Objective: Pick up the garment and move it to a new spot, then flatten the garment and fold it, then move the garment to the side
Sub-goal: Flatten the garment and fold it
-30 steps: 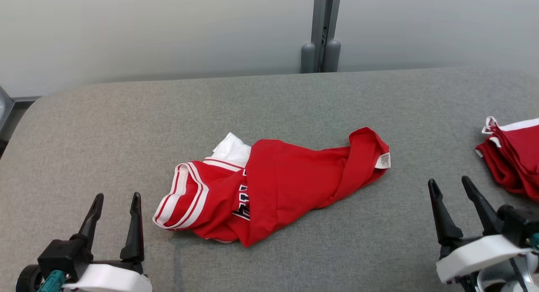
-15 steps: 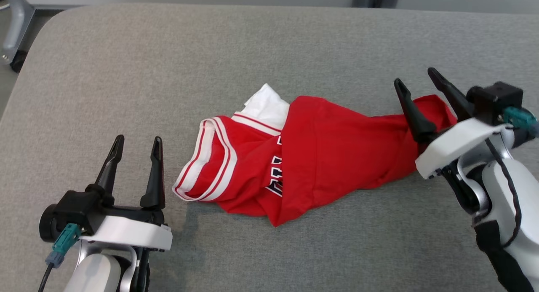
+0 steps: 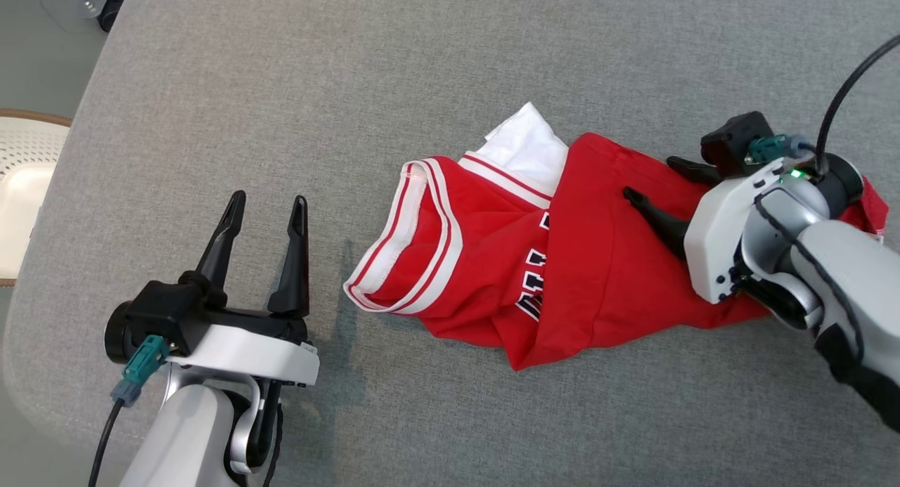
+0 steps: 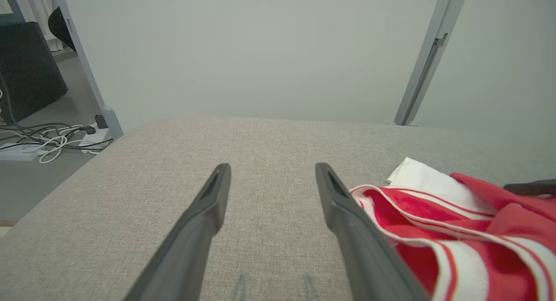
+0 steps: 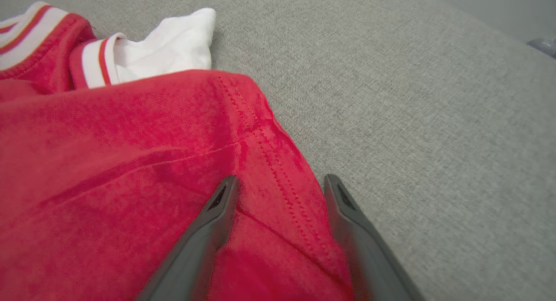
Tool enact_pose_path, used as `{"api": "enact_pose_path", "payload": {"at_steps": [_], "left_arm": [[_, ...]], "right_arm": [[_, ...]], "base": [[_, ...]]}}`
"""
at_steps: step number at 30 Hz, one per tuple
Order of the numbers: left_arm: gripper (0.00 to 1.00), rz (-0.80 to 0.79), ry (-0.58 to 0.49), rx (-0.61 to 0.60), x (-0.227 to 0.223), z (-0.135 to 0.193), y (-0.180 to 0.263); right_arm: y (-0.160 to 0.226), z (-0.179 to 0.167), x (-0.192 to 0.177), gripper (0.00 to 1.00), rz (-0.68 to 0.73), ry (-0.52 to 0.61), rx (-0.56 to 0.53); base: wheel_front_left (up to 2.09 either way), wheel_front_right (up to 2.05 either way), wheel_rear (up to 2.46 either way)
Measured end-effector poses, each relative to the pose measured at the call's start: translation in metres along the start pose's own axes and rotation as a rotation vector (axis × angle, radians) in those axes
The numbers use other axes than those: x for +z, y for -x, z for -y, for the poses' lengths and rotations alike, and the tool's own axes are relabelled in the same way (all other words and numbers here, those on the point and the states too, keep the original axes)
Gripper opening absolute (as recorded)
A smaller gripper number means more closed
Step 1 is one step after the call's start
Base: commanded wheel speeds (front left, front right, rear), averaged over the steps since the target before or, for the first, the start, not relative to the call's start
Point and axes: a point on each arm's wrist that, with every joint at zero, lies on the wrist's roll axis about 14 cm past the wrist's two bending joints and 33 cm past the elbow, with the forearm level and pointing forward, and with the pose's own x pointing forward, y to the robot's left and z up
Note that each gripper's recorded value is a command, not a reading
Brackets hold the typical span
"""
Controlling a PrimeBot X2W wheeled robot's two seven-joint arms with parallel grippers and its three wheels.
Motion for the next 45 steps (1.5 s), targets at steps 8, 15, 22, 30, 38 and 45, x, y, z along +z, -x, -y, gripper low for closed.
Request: {"api": "enact_pose_path", "payload": {"at_steps": [8, 15, 22, 30, 38, 45], "left_arm": [[1.0, 0.017, 0.009, -0.002, 0.003, 0.002, -0.002], [1.0, 0.042, 0.011, -0.012, 0.01, 0.005, -0.003], [1.0, 0.054, 0.01, -0.034, 0.014, 0.012, -0.001], [1.0, 0.058, 0.01, -0.067, 0.015, 0.02, 0.007], [1.0, 0.071, 0.009, -0.12, 0.021, 0.037, 0.007], [1.0, 0.064, 0.005, -0.142, 0.022, 0.045, 0.004]], "right_arm": [[0.006, 0.011, -0.002, 0.0, -0.028, 0.003, 0.002], [0.022, 0.029, 0.044, 0.0, 0.143, 0.025, -0.051], [0.06, 0.04, 0.095, 0.0, 0.388, 0.053, -0.107], [0.126, 0.054, 0.047, 0.0, 0.511, -0.131, -0.259], [0.171, 0.032, -0.073, 0.0, 0.45, -0.479, -0.45], [0.167, 0.003, -0.107, 0.42, 0.419, -0.624, -0.48]], "base": [[0.0, 0.0, 0.0], [0.0, 0.0, 0.0], [0.0, 0.0, 0.0], [0.0, 0.0, 0.0], [0.0, 0.0, 0.0], [0.0, 0.0, 0.0]]}}
